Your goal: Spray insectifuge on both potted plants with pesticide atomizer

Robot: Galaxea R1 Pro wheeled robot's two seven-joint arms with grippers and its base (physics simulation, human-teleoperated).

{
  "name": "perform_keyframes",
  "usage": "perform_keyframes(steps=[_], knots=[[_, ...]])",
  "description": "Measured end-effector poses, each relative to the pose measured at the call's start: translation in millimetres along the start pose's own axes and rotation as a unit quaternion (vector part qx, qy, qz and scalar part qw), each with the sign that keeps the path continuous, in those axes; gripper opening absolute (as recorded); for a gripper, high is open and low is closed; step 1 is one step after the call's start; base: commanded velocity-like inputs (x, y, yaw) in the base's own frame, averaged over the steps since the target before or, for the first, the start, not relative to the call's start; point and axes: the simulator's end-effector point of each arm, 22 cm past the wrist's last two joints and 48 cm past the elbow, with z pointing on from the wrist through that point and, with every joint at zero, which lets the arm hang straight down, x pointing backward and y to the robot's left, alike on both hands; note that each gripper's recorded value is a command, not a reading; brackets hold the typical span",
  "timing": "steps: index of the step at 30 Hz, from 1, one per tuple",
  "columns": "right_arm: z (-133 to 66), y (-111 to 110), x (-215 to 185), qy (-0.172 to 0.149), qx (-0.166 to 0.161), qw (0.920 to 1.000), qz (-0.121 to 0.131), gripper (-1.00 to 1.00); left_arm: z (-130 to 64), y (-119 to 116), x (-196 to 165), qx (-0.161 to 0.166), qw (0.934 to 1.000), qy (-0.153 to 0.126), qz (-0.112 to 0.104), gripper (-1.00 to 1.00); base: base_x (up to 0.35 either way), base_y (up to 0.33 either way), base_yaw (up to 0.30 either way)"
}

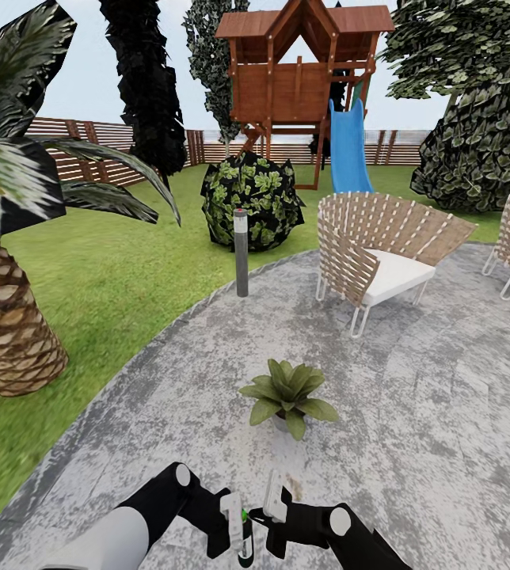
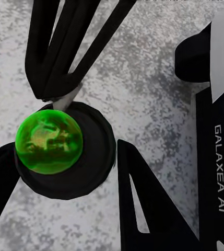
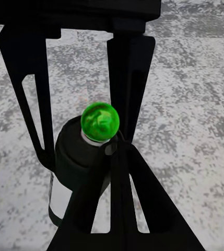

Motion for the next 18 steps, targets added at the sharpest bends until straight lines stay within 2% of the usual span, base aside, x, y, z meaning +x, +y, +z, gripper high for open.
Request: perform_keyframes(steps=[6,10,18], knots=[[0.0,0,0,0.0,0.0,1.0,0.0,-1.0,-4.6,2,14,-0.002,0.9999,0.013,-0.003,-1.0,0.0,0.0,0.0],[0.1,0,0,0.0,0.0,1.0,0.0,-1.0,-24.3,11,54,-0.015,0.999,0.039,-0.018,-1.0,0.0,0.0,0.0],[0.1,1,1,0.001,-0.001,1.0,0.0,-1.0,-57.7,22,110,-0.036,0.9959,0.072,-0.041,-1.0,0.0,0.0,0.0]])
